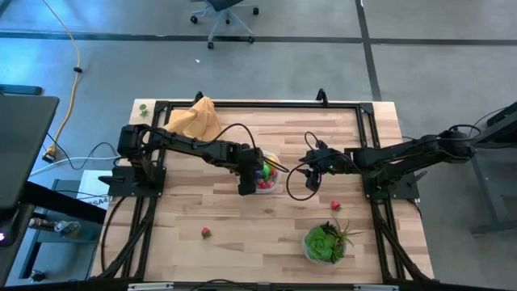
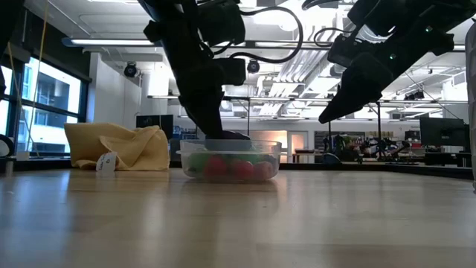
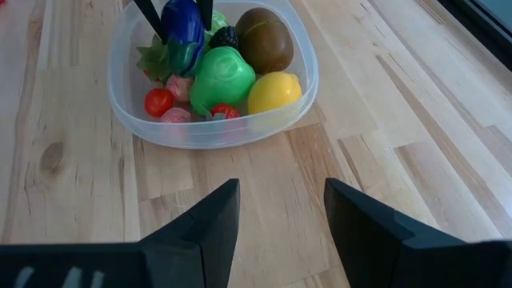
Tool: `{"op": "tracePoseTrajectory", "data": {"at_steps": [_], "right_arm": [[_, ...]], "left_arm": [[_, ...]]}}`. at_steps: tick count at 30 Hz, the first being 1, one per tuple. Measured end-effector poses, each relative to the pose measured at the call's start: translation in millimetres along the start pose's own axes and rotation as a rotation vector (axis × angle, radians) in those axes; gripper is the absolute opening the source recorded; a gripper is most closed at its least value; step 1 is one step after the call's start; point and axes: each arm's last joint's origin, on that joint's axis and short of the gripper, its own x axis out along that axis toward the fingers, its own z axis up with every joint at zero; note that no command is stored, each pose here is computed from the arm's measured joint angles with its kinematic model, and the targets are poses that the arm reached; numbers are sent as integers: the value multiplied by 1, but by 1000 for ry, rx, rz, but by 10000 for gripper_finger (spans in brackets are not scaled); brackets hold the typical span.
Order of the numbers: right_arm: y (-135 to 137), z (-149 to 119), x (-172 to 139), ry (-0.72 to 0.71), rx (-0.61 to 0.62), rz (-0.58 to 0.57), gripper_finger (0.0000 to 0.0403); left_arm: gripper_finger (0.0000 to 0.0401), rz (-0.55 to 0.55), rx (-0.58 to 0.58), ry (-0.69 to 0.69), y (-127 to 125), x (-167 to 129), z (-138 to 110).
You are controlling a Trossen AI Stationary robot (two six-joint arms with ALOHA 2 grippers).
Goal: Pick and placing Produce into tupperware
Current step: Put the eggplant into the transparent bin
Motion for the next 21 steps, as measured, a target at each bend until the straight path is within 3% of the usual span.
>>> {"op": "tracePoseTrajectory", "data": {"at_steps": [6,15,21], "right_arm": [[0,0,0,0,0,0,176],[0,0,0,0,0,0,176],[0,0,0,0,0,0,176]], "left_arm": [[170,7,2,-1,0,0,0],[246,15,25,1,0,0,0],[256,0,28,4,0,-3,0]]}}
